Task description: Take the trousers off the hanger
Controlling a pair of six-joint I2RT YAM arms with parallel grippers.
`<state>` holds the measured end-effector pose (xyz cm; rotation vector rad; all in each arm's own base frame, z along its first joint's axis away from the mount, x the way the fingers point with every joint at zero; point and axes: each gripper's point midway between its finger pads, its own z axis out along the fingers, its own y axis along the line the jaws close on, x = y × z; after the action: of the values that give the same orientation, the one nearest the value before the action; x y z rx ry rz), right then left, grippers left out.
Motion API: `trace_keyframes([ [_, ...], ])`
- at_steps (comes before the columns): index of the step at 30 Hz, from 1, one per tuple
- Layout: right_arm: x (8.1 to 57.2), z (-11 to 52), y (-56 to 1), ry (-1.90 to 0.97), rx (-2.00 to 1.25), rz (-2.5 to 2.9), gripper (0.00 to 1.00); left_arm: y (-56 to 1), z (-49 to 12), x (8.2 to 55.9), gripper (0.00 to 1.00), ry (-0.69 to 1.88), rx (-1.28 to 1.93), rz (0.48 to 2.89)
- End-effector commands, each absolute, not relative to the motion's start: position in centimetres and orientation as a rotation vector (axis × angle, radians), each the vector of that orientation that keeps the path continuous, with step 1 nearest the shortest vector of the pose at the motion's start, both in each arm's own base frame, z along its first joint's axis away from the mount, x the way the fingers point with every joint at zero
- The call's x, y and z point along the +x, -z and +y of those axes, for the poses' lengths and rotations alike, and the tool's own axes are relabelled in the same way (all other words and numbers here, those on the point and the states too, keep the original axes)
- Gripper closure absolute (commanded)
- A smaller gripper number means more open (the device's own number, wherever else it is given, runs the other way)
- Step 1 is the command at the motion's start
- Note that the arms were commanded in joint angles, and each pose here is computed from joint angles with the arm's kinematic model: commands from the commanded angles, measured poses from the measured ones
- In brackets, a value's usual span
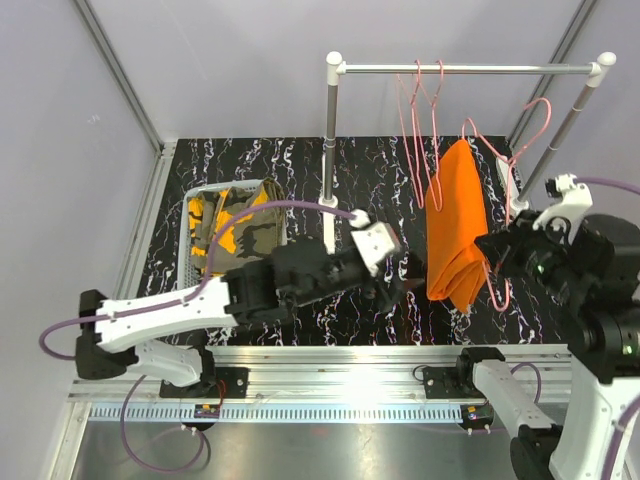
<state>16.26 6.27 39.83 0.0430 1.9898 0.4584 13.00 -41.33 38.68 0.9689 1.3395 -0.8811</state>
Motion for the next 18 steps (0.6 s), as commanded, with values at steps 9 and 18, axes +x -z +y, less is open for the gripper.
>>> trace_keyframes([
  [9,10.4,9.8,-48.6,-0.647,-0.181,1.588,1.0,-42.1,-48.7,9.1,0.01,0.931,1.037,1.113],
  [18,8.8,10.7,-48.9,-0.698,-0.233,1.559,1.0,-41.4,-50.0,9.7,0.15,0.878,1.019,1.142],
])
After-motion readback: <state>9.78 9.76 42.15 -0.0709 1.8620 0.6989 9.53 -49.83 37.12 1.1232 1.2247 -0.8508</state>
